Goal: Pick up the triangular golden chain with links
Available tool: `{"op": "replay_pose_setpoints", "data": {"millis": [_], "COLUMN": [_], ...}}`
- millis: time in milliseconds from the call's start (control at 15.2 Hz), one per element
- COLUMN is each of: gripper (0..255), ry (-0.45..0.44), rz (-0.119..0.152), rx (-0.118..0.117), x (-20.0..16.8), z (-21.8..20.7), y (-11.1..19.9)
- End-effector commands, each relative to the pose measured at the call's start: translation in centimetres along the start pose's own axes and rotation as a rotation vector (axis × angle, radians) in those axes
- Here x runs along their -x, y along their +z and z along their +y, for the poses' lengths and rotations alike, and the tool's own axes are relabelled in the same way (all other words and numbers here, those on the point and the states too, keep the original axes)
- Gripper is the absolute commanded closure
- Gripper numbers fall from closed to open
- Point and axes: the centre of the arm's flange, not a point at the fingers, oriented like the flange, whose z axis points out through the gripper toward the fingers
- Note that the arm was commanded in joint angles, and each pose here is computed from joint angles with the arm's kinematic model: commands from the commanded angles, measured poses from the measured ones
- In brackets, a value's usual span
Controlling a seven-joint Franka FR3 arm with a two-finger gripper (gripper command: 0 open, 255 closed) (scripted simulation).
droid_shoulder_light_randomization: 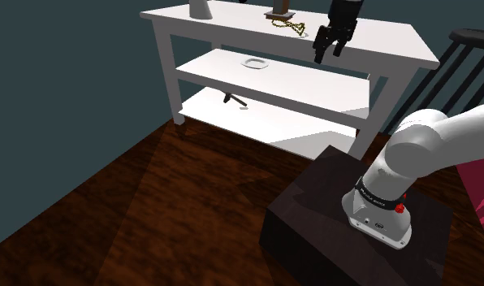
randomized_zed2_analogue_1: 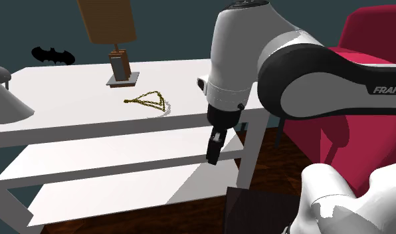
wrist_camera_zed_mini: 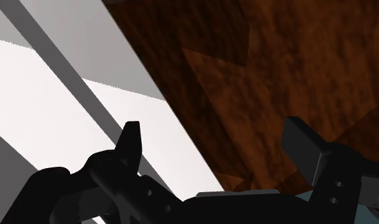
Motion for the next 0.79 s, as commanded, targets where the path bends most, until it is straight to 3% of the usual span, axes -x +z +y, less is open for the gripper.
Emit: {"op": "replay_pose_setpoints", "data": {"millis": [0, 726], "gripper": [0, 0], "ry": [0.0, -0.035], "rz": [0.0, 0.039], "rx": [0.0, -0.045], "x": [0.0, -13.0], "z": [0.0, 5.4], "y": [0.0, -2.1]}}
